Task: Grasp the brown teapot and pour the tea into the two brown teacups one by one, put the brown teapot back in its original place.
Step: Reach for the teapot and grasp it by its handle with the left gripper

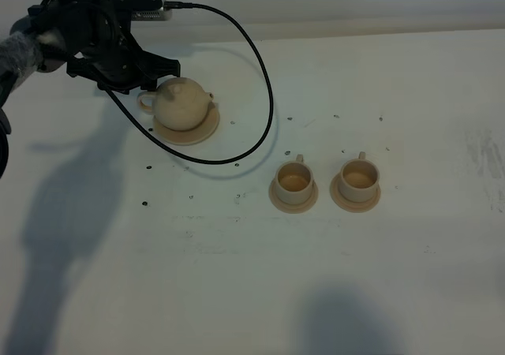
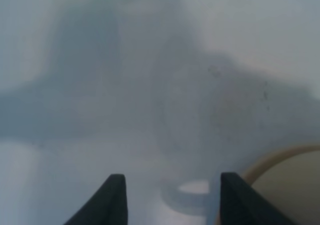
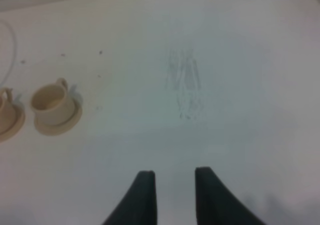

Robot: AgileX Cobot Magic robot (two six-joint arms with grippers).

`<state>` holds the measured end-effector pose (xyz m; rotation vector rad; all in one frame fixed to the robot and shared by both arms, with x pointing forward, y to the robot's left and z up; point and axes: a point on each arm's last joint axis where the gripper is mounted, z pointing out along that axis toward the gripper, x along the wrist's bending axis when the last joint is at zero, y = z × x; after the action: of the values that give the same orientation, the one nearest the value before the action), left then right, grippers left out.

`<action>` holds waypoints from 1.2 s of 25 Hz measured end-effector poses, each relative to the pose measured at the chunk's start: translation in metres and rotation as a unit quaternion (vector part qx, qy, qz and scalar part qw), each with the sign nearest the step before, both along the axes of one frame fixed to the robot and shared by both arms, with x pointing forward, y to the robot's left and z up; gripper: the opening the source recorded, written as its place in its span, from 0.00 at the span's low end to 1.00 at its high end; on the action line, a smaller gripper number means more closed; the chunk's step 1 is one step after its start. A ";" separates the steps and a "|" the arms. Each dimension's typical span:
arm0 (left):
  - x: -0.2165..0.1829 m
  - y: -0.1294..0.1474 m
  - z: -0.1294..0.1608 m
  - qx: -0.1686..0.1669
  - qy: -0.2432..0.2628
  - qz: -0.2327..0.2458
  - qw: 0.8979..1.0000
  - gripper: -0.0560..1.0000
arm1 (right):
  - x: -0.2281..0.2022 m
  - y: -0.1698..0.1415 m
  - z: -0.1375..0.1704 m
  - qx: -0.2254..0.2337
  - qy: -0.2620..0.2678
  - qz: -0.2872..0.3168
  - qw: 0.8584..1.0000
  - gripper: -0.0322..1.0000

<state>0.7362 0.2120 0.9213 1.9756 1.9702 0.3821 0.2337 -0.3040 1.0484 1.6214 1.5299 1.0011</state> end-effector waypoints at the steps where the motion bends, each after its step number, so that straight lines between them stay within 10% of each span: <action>1: 0.000 0.001 0.000 0.002 0.000 0.000 1.000 0.09 | 0.000 0.000 0.000 0.000 0.000 0.000 1.000 0.25; 30: -0.007 0.003 0.004 -0.003 0.034 0.008 0.999 0.09 | 0.000 0.000 0.000 0.000 0.000 0.000 1.000 0.25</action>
<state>0.7296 0.2150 0.9248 1.9949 2.0270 0.3161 0.2337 -0.3040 1.0484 1.6214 1.5299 1.0011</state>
